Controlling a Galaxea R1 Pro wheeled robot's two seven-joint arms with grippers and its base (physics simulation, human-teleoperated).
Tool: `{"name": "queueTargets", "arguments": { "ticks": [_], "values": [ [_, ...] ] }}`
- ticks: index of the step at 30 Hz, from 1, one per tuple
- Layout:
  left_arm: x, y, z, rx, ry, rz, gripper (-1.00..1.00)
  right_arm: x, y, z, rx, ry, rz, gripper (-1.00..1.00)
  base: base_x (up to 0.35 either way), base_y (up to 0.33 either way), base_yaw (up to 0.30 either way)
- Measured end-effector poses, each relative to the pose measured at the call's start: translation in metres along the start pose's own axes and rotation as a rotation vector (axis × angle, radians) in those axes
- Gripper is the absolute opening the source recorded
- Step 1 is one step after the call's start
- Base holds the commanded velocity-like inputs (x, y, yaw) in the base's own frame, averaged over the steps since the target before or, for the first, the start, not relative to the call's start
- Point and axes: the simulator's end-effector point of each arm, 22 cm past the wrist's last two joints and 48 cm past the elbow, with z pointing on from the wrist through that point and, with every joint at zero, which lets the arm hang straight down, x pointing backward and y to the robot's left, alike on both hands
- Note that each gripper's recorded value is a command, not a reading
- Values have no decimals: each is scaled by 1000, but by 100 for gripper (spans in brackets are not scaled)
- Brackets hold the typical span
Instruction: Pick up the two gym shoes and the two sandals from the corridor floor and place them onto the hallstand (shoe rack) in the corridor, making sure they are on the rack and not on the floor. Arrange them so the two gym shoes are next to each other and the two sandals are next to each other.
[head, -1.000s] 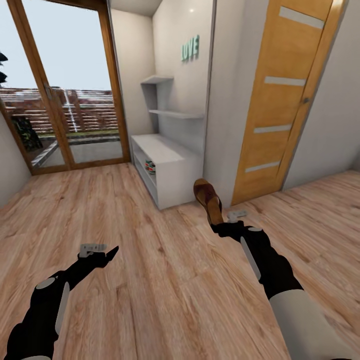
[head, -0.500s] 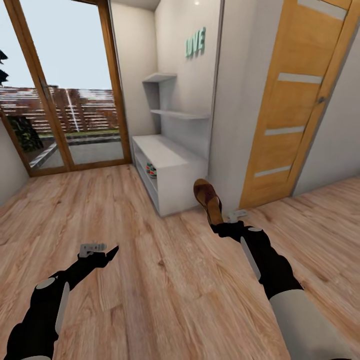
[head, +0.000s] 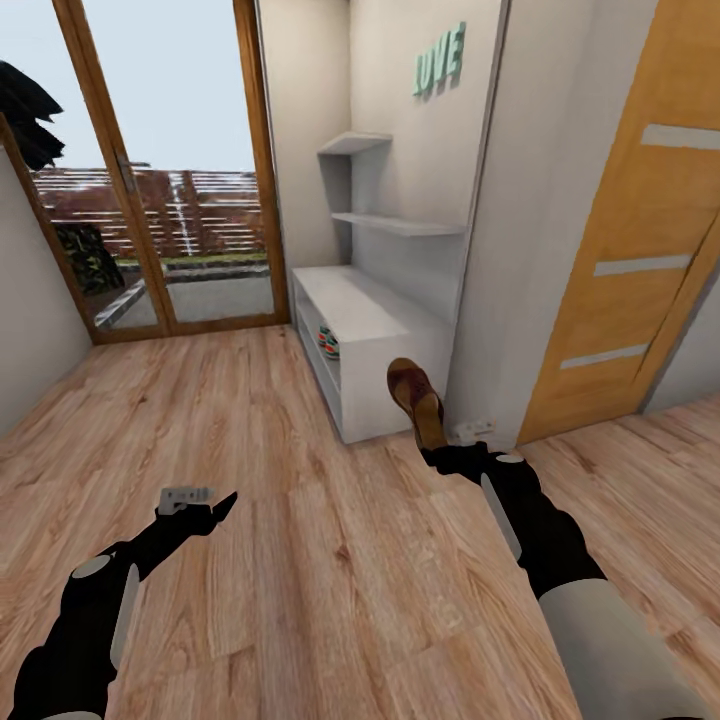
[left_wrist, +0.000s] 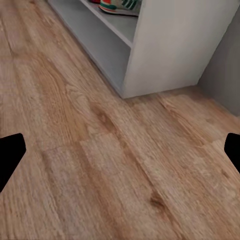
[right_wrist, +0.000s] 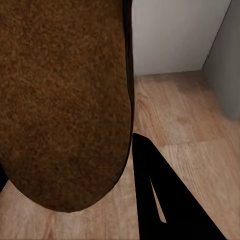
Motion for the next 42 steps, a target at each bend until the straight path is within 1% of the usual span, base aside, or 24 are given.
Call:
{"name": "queueTargets", "arguments": {
  "ticks": [4,13,16,30,42],
  "values": [
    [3,1,1,-1,5,-1,100,3,0,2,0,5,1,-100,241,0,189],
    [8,2,3,-2,15,-3,100,9,0,6,-2,16,3,-100,33,0,189],
    [10,2,4,-2,18,-5,100,11,0,8,-2,20,4,-100,178,0,189],
    [17,3,6,-3,30,-8,100,18,0,12,-3,32,6,-100,332,0,226],
    [12,2,4,-2,21,-8,100,13,0,9,-2,23,5,-100,346,0,232]
  ]
}}
